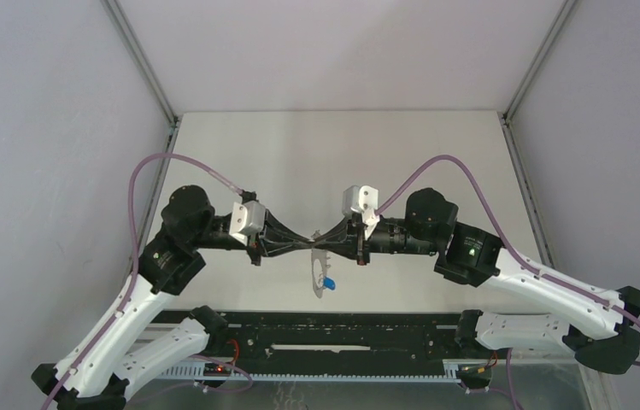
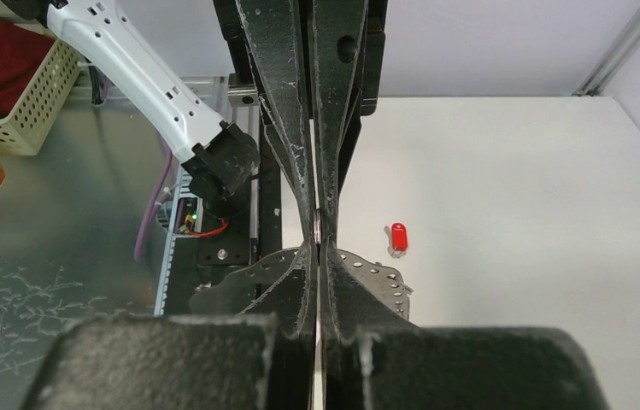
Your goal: Put the keys on the keyring
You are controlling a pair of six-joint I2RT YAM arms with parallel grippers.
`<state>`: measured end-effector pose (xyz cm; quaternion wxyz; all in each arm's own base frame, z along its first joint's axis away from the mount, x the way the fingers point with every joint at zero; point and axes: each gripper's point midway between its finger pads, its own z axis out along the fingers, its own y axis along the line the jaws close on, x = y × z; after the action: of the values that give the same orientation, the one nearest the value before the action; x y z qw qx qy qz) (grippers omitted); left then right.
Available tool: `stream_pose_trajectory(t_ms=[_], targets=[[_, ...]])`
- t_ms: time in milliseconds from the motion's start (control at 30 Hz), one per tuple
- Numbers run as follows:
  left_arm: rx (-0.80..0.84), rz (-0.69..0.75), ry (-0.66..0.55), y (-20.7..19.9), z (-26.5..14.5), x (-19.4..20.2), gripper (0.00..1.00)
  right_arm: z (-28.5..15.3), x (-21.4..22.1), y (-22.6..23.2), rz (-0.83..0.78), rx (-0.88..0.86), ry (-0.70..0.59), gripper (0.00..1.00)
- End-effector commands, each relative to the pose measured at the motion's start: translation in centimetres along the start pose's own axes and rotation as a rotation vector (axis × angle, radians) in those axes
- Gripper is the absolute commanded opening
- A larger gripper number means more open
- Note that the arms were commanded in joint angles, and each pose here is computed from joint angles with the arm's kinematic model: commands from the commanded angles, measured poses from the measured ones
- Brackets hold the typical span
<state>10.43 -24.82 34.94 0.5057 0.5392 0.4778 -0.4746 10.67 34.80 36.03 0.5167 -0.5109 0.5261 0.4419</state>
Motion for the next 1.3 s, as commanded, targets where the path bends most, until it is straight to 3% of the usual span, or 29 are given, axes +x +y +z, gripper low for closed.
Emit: stream_pose_trajectory(t_ms=[0,100,233,267,400,467,667,767,867,1100,1267], targets=[[0.019,0.093,-0.049,-0.5,-0.3,-2.7,0.0,0.2,-3.0,-0.3,-0.013,0.016,-0.071,0.07],[0.015,0.139,-0.026,-0.4,-0.5,-1.9,0.0,-0.3,-3.4,-1.2,-0.002,0.076,-0.082,0.34],[0.002,0.177,0.009,-0.1,-1.1,-0.6,0.0,-1.8,-3.6,-3.8,0.062,0.21,-0.086,0.96],[-0.007,0.176,0.016,0.2,-1.2,-0.5,0.0,-2.2,-3.3,-4.6,0.094,0.249,-0.079,0.99],[-0.052,0.116,0.11,2.6,-2.6,0.7,0.0,-3.7,-2.4,-6.8,0.2,0.403,-0.102,1.0],[-0.086,0.072,0.12,4.1,-3.7,0.6,0.0,-5.1,-1.8,-8.9,0.332,0.571,-0.156,1.0],[-0.222,0.089,0.144,5.9,-6.7,1.6,0.0,-5.4,4.1,-10.2,0.358,0.667,-0.048,1.0],[-0.261,0.081,0.152,5.7,-7.8,2.0,0.0,-4.5,8.8,-11.4,0.416,0.769,0.07,1.0],[-0.312,0.075,0.171,6.0,-8.9,2.6,0.0,-1.5,13.6,-11.1,0.381,0.769,0.162,1.0],[-0.482,0.052,0.187,8.1,-11.8,3.5,0.0,9.6,22.0,-8.7,0.302,0.553,0.309,1.0],[-0.57,0.036,0.158,8.6,-13.1,2.7,0.0,15.6,24.4,-9.9,0.282,0.545,0.333,0.94]])
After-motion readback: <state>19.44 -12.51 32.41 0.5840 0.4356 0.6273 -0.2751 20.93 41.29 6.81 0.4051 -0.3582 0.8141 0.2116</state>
